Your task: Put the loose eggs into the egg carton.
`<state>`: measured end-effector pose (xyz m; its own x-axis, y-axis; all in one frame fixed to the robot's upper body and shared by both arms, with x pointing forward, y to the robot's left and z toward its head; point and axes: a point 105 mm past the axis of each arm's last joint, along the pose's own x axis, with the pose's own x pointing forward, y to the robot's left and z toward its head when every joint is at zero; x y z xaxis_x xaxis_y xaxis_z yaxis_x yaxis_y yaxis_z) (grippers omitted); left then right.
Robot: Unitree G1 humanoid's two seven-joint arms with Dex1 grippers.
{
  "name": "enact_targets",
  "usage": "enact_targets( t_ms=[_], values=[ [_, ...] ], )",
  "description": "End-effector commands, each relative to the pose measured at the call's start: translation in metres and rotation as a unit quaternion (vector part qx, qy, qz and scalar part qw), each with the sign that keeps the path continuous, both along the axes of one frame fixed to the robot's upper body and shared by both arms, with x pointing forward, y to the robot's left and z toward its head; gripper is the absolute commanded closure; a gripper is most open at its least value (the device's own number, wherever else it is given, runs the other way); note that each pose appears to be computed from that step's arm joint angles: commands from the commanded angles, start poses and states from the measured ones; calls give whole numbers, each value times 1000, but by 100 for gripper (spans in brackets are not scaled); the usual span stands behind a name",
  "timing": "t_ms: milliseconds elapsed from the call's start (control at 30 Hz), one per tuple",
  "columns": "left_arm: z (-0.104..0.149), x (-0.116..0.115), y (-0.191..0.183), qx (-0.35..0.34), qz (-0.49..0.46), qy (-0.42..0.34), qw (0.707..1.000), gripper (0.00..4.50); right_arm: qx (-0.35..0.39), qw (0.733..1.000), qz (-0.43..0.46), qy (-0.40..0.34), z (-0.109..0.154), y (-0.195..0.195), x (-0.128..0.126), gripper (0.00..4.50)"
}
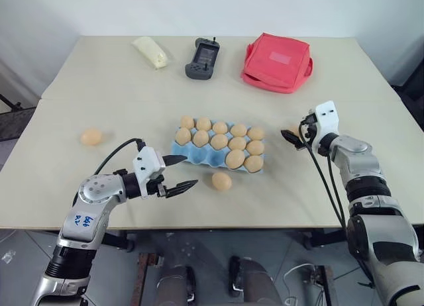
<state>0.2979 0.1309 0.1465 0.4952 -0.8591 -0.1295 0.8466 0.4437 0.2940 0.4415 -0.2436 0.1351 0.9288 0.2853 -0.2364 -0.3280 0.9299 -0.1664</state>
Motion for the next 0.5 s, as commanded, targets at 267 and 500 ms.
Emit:
enact_targets(
  t_ms=[267,500],
  values=[
    [12,-1,24,-2,33,-25,999,84,35,982,167,-75,46,50,-10,227],
    [1,-3,63,4,70,0,998,84,60,932,350,-72,67,144,-63,227]
  ],
)
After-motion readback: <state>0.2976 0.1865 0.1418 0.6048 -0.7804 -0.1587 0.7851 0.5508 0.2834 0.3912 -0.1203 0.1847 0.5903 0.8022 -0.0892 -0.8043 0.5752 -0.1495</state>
